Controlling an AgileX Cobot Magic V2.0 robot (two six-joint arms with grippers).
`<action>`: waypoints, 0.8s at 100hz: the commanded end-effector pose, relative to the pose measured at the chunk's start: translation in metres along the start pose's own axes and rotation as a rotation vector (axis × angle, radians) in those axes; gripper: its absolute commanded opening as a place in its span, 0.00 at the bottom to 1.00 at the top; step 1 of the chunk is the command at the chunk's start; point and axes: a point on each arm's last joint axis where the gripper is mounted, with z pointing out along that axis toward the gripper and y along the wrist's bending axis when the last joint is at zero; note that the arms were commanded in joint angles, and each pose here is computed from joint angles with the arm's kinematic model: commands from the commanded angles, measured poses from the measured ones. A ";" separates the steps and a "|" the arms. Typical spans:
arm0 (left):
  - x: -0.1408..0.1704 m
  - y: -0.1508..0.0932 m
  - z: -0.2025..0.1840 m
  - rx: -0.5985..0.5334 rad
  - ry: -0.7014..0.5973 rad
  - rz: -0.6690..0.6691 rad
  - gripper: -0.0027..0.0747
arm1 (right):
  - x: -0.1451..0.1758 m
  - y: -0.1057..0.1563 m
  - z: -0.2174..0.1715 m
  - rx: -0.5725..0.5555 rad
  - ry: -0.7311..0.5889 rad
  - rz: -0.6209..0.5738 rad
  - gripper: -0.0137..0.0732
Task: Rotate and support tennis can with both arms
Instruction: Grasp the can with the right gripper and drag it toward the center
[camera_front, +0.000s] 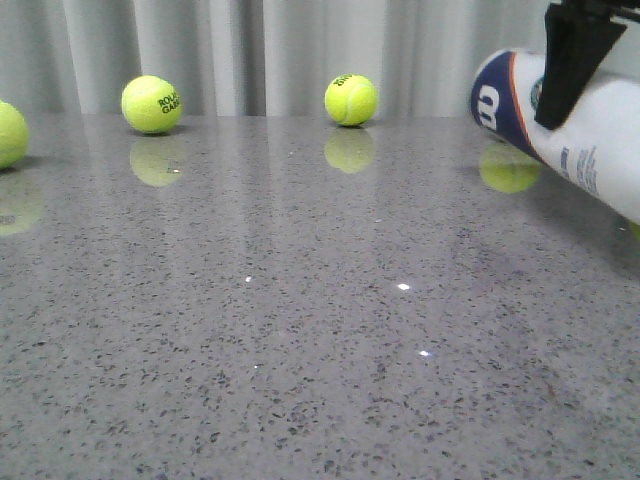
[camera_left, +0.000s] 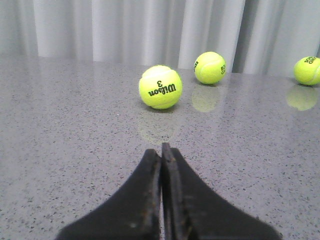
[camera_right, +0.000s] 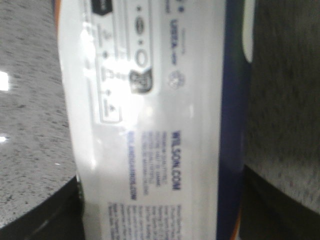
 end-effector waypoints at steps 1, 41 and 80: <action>0.007 0.001 -0.001 0.005 -0.069 -0.014 0.01 | -0.006 0.022 -0.033 -0.035 -0.113 -0.167 0.56; 0.007 0.001 -0.001 0.005 -0.069 -0.014 0.01 | -0.018 0.108 -0.021 0.010 -0.163 -1.018 0.56; 0.007 0.001 -0.001 0.005 -0.069 -0.014 0.01 | -0.016 0.141 0.016 0.027 -0.116 -1.461 0.56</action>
